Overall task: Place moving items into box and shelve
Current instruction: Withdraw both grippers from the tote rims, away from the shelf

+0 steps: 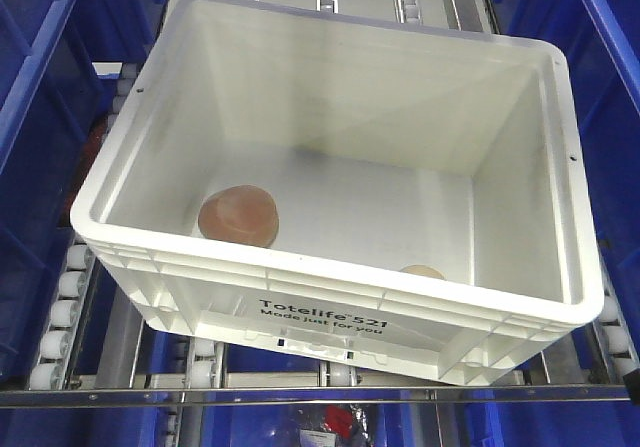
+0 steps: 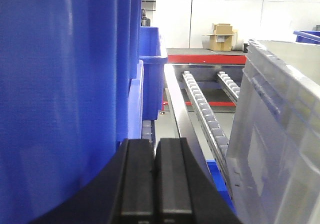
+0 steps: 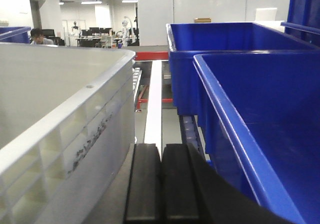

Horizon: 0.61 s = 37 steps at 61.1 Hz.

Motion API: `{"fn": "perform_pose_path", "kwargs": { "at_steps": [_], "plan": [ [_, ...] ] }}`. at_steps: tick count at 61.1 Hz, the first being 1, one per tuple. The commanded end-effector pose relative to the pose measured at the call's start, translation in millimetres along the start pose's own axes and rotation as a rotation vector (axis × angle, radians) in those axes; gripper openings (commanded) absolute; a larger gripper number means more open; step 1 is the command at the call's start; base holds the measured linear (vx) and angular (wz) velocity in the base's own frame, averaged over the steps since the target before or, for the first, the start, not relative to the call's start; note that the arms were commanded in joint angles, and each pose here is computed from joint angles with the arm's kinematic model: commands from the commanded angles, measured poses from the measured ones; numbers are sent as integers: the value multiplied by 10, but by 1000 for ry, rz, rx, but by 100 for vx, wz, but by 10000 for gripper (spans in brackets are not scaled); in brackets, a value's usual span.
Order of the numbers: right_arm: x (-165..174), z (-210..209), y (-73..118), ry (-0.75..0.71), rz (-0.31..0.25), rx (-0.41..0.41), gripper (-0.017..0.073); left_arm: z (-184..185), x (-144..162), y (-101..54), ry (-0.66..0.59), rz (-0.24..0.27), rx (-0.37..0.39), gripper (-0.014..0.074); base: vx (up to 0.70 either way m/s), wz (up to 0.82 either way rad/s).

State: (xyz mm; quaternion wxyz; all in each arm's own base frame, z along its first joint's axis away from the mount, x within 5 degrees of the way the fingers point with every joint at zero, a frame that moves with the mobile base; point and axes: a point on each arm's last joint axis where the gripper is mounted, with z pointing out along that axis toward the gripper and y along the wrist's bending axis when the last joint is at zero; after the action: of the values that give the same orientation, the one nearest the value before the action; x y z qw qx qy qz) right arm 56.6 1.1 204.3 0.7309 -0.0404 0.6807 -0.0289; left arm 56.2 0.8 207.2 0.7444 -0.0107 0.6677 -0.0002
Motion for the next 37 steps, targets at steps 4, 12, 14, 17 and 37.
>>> {"fn": "perform_pose_path", "kwargs": {
  "at_steps": [4,12,14,17,37],
  "plan": [
    [-4,-9,14,-71,-24,-11,-15,-10,4,-8,-71,-16,13,-22,0,0],
    [-6,-9,21,-74,-22,-24,-15,-10,4,-8,-71,-17,13,-22,0,0],
    [-9,-9,27,-77,-21,-34,-15,-10,4,-8,-71,-17,13,-22,0,0],
    [-13,-10,33,-82,-20,-44,-15,-10,4,-8,-71,-17,13,-22,0,0],
    [-45,-13,37,-119,-26,-48,-15,-10,4,-8,-71,-17,13,-22,0,0]
  ]
}}
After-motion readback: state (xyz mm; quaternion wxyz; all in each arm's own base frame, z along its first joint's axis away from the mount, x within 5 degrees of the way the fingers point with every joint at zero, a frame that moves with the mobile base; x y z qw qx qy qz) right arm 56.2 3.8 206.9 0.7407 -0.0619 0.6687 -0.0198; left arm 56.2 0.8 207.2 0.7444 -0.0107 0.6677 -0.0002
